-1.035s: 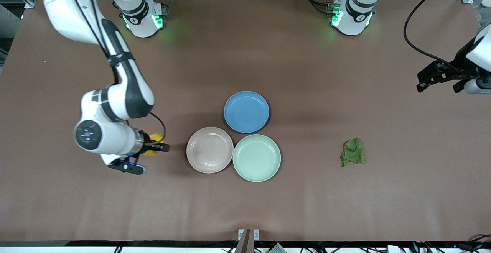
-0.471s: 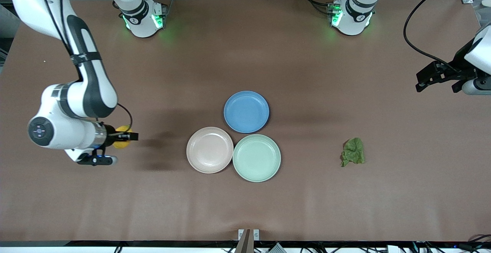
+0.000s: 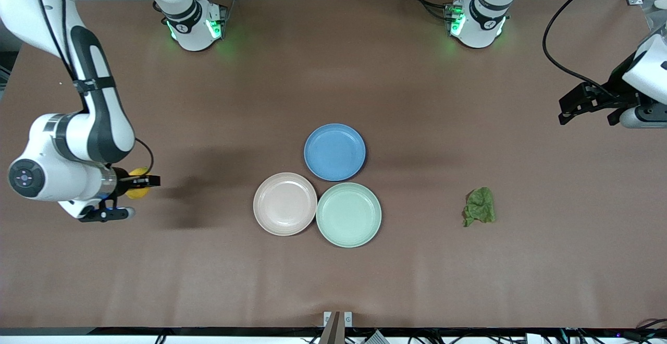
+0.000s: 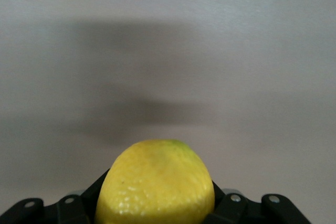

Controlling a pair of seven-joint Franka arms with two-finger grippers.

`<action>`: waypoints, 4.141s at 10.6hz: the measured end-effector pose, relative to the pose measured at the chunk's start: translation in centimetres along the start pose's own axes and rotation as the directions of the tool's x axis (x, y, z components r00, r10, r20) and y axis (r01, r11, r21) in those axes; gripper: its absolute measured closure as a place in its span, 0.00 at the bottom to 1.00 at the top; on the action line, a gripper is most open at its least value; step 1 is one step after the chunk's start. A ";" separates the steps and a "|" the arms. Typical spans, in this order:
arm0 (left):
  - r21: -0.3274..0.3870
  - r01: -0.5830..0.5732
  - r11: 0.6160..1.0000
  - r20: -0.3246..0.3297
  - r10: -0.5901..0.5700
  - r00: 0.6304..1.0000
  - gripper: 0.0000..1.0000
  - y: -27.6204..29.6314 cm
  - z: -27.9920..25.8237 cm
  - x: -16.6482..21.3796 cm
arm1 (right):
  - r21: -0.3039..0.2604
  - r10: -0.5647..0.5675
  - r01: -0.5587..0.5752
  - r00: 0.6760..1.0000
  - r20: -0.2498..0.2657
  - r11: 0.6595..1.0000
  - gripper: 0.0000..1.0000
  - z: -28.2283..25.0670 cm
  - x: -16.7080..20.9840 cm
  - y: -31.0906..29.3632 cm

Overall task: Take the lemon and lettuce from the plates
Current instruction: 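Lower the lemon onto the table with the right gripper, then open the right gripper and draw it back from the lemon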

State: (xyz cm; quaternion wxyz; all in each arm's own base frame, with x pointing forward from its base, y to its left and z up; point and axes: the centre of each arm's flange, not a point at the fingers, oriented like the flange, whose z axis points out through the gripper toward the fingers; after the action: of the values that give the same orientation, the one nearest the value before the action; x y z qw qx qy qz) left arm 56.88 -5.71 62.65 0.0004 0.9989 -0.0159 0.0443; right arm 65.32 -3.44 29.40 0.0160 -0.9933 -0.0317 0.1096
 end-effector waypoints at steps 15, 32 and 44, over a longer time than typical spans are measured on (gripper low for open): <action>-0.001 -0.020 1.000 -0.019 0.020 1.000 0.00 1.1 -2.1 -0.8 | -0.025 0.004 -0.008 0.985 -0.173 1.000 0.35 11.1 -2.5 2.1; 0.001 -0.008 1.000 0.007 0.008 1.000 0.00 0.3 -0.9 -0.4 | -0.016 0.014 -0.016 0.988 -0.152 1.000 0.00 11.4 -1.3 2.8; 0.027 0.001 1.000 0.000 -0.001 1.000 0.00 -0.6 -1.2 -0.4 | -0.001 0.034 -0.035 0.994 -0.099 0.999 0.00 -5.7 -3.2 1.8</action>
State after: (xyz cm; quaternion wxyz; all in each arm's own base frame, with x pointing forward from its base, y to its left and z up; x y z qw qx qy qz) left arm 56.40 -5.15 63.81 -0.0131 0.9988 -0.0150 0.0445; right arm 63.60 -5.56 35.55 0.0144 -0.9980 -0.0138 0.0604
